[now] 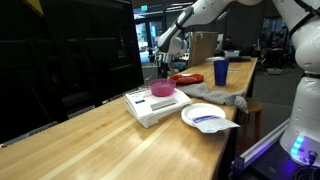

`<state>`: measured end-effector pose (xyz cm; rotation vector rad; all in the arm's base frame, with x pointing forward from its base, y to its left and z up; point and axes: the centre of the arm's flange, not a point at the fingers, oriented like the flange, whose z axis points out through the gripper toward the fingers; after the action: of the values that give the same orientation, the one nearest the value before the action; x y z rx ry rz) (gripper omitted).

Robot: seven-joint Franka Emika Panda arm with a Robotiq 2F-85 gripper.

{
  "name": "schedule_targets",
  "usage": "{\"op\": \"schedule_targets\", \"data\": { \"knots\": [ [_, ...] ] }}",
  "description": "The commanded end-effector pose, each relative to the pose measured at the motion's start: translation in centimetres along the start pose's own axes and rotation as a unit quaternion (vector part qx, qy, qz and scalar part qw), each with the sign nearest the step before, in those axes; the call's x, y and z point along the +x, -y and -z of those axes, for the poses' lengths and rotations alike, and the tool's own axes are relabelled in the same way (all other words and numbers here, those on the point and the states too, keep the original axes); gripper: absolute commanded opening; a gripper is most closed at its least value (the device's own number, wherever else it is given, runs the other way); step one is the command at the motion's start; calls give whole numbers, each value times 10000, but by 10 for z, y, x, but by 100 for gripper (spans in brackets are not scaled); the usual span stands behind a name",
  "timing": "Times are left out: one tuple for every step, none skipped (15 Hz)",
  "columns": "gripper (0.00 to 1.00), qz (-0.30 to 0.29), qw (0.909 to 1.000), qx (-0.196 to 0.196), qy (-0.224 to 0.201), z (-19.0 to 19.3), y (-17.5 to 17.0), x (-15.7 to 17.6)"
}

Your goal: Move the cup to the right then place the tape on the plate

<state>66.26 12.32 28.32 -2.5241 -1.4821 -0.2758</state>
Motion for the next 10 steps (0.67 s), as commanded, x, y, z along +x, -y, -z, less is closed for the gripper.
{"op": "schedule_targets", "data": {
  "knots": [
    [100, 46, 9999, 14, 141, 12, 5, -12],
    [100, 44, 9999, 4, 150, 14, 5, -13],
    [100, 40, 9999, 5, 160, 15, 5, -14],
    [100, 36, 9998, 9, 173, 15, 4, -15],
    [100, 27, 9998, 18, 180, 15, 3, -16],
    [100, 24, 9998, 22, 181, 15, 3, -17],
    [75, 41, 9998, 26, 190, 14, 2, -17],
    [74, 66, 9998, 50, 179, 13, 2, -17],
    [68, 69, 9998, 43, 154, 14, 2, -17],
    [62, 68, 9999, 35, 125, 15, 2, -17]
  ]
}}
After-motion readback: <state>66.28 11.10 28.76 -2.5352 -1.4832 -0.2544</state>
